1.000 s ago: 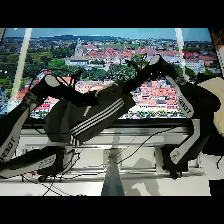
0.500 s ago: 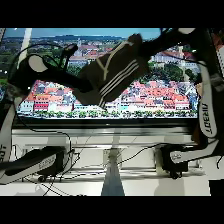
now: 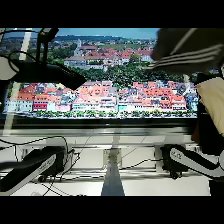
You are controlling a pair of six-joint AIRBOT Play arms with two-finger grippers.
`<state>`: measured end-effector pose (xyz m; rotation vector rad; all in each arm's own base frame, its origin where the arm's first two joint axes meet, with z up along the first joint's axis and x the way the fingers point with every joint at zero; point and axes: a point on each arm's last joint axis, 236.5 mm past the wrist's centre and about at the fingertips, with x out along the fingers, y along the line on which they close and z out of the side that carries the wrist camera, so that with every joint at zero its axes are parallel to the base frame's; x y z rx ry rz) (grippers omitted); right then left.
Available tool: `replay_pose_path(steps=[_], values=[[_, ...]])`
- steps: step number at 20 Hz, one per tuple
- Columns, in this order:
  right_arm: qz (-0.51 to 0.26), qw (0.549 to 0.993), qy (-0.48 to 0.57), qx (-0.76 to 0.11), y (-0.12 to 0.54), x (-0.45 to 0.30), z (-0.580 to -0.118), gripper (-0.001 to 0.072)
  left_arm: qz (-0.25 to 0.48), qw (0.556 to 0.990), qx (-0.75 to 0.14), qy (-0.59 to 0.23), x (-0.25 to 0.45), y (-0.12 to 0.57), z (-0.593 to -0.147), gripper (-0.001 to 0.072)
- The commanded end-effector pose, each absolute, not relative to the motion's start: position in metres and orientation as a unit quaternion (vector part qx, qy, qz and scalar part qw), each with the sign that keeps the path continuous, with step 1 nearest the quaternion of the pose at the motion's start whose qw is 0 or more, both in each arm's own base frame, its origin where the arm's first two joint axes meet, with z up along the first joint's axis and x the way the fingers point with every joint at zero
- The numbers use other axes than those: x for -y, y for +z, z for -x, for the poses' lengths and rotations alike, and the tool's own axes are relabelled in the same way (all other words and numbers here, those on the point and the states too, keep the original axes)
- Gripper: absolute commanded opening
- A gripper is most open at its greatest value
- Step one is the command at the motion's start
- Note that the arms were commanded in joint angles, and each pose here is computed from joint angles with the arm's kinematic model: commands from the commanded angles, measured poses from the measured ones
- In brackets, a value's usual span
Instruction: Fold the clothes and pants, and hang the long-sleeved shirts on hangers.
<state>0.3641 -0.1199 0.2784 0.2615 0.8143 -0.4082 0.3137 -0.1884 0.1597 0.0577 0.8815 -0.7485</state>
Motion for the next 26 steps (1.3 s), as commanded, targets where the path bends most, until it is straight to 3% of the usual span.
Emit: replay_pose_path(steps=[1,5,10,14,15,17,18,19,22,23,25,26], values=[[-0.268,0.811,-0.385,-0.350,0.289,0.195,-0.274,0.0020,-0.030,0.846,-0.398,-0.354,0.187,0.174,-0.308,0.0690],[-0.335,0.741,-0.519,-0.264,0.308,0.254,-0.188,0.0021,-0.030,0.844,-0.401,-0.355,0.187,0.173,-0.306,0.0690],[-0.483,0.578,-0.652,-0.083,0.321,0.271,-0.089,0.0020,-0.030,0.845,-0.400,-0.354,0.186,0.173,-0.307,0.0690],[-0.488,0.558,-0.669,-0.054,0.327,0.268,-0.068,0.0045,-0.027,0.852,-0.388,-0.350,0.187,0.177,-0.313,0.0690],[-0.490,0.557,-0.668,-0.056,0.326,0.268,-0.069,0.0127,-0.027,0.853,-0.387,-0.350,0.187,0.177,-0.313,0.0690],[-0.490,0.560,-0.666,-0.051,0.328,0.269,-0.070,0.0508,-0.027,0.853,-0.387,-0.350,0.187,0.177,-0.313,0.0690],[-0.488,0.565,-0.664,-0.047,0.330,0.272,-0.072,0.0665,-0.027,0.853,-0.387,-0.350,0.187,0.177,-0.313,0.0690],[-0.485,0.570,-0.662,-0.045,0.332,0.274,-0.074,0.0681,-0.027,0.853,-0.387,-0.350,0.187,0.177,-0.313,0.0690],[-0.465,0.600,-0.646,-0.078,0.331,0.272,-0.082,0.0661,-0.027,0.853,-0.387,-0.350,0.187,0.177,-0.313,0.0690],[-0.459,0.616,-0.633,-0.094,0.331,0.271,-0.088,0.0536,-0.027,0.853,-0.387,-0.350,0.187,0.177,-0.313,0.0690],[-0.468,0.640,-0.600,-0.107,0.330,0.265,-0.107,0.0159,-0.027,0.852,-0.388,-0.350,0.187,0.177,-0.313,0.0690],[-0.476,0.655,-0.577,-0.109,0.331,0.263,-0.120,0.0045,-0.027,0.852,-0.388,-0.350,0.187,0.177,-0.313,0.0690]])
